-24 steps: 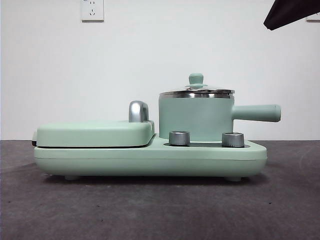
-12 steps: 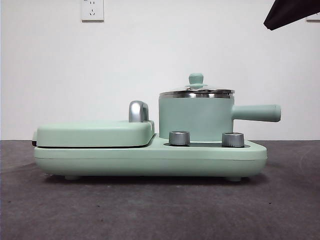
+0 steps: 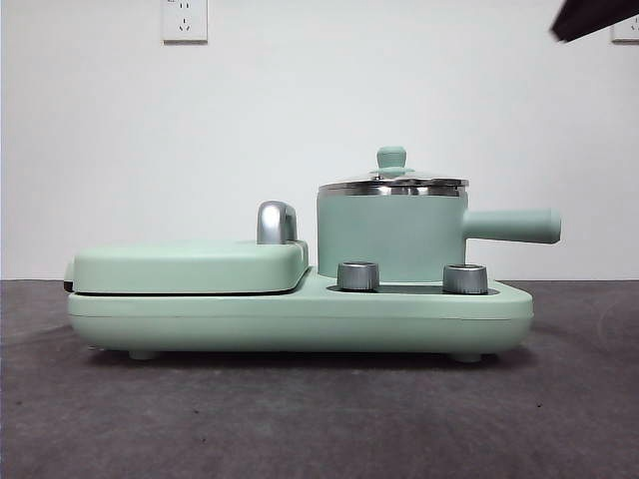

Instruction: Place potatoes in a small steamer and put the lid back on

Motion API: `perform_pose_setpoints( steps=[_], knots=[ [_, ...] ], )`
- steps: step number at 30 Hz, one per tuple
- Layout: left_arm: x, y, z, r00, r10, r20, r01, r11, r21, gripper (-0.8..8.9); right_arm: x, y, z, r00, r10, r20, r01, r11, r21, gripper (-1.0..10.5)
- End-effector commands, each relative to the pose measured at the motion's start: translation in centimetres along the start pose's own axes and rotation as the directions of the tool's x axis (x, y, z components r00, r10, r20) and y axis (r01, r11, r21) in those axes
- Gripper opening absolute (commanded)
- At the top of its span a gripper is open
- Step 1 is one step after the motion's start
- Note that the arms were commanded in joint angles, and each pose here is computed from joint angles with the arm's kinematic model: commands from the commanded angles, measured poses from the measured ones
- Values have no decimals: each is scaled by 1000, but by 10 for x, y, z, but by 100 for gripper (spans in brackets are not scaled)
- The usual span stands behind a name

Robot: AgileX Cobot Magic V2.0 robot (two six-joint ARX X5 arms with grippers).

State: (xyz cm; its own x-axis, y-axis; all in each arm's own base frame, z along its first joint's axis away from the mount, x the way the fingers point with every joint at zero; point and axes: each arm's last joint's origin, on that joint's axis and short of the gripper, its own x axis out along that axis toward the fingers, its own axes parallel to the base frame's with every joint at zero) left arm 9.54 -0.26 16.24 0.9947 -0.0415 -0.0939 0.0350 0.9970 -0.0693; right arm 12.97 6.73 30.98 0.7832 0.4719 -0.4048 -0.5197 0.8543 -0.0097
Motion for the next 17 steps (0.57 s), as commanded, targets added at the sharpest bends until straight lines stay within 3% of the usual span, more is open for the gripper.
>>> perform_pose_setpoints(
  steps=[1, 5, 10, 14, 17],
  knots=[
    [2, 1, -5, 1000, 5, -7, -5, 1000, -2, 6, -2, -10, -26, 994, -96, 46, 97, 995, -14, 28],
    [2, 1, -5, 1000, 5, -7, -5, 1000, -2, 6, -6, -22, -70, 963, -225, 147, 222, 974, 40, 28],
    [2, 1, -5, 1000, 5, -7, -5, 1000, -2, 6, -7, -32, -118, 890, -385, 243, 373, 923, 95, 28],
    [2, 1, -5, 1000, 5, -7, -5, 1000, -2, 6, -6, -35, -139, 856, -452, 252, 439, 892, 111, 28],
    [2, 1, -5, 1000, 5, -7, -5, 1000, -2, 6, -3, -36, -150, 848, -467, 252, 452, 884, 116, 28]
  ],
)
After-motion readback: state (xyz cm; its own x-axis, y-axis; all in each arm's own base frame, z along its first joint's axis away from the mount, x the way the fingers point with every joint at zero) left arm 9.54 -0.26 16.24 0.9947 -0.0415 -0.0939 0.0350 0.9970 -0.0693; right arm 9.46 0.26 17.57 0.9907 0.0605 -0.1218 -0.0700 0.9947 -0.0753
